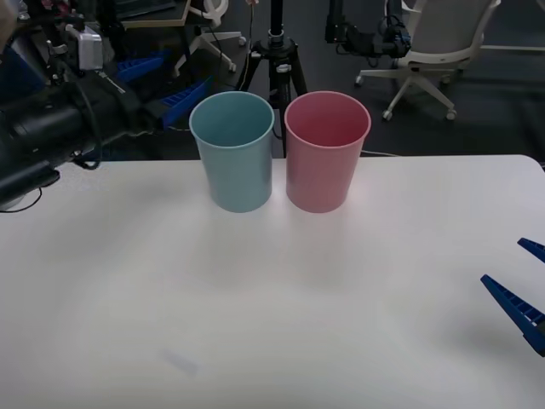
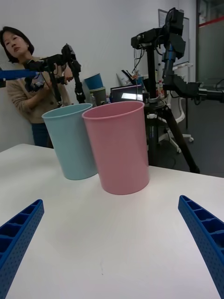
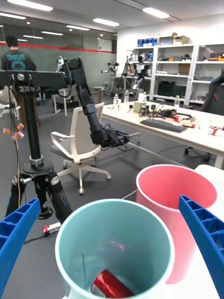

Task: Grasp the object on the table and drop it into the matching bin: aluminum can to the light blue bin, PET bottle to the pink bin.

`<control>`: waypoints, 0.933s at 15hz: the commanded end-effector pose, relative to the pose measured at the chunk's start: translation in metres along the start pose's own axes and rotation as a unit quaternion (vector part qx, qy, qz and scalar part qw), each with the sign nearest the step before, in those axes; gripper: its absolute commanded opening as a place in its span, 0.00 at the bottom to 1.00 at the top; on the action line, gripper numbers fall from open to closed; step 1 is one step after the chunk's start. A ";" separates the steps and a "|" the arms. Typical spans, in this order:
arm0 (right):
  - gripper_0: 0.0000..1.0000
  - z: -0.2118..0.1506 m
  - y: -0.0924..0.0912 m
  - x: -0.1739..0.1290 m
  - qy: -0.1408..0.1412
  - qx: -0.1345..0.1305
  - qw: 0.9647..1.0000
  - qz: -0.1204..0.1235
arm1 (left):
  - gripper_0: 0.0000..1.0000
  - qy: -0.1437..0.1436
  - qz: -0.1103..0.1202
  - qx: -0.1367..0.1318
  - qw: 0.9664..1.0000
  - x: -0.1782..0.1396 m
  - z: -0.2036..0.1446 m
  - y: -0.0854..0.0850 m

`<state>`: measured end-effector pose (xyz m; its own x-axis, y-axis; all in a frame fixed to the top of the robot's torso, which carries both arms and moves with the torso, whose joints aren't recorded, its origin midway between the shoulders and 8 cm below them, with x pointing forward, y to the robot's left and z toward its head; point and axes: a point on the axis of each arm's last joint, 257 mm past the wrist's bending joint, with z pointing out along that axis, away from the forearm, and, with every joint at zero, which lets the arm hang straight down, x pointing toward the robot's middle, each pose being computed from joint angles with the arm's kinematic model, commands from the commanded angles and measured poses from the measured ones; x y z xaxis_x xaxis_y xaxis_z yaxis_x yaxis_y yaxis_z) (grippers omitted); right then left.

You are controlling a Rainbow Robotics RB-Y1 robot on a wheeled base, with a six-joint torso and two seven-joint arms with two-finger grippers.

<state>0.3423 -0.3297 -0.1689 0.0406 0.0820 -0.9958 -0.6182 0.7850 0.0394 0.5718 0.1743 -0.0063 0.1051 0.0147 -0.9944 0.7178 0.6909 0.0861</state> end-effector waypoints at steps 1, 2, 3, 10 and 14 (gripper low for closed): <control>1.00 0.000 0.000 0.000 0.000 0.000 1.000 0.000 | 1.00 0.001 0.004 0.009 1.000 0.001 -0.016 -0.007; 1.00 0.000 0.000 0.000 0.000 0.000 1.000 0.000 | 1.00 -0.001 0.014 0.011 1.000 0.002 -0.022 -0.006; 1.00 0.000 0.000 0.000 0.000 0.000 1.000 0.000 | 1.00 -0.001 0.017 0.018 1.000 0.004 -0.028 -0.008; 1.00 0.000 0.000 0.000 0.000 0.000 1.000 0.000 | 1.00 0.011 -0.021 0.006 1.000 0.040 -0.087 -0.010; 1.00 0.000 0.000 0.000 0.000 0.000 1.000 0.000 | 1.00 0.016 -0.027 -0.023 0.999 0.066 -0.115 -0.002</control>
<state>0.3423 -0.3297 -0.1689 0.0407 0.0820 -0.9958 -0.6182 0.7850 0.0394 0.4995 0.2517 -0.0738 0.0404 -0.0103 -0.9991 0.6994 0.7145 0.0209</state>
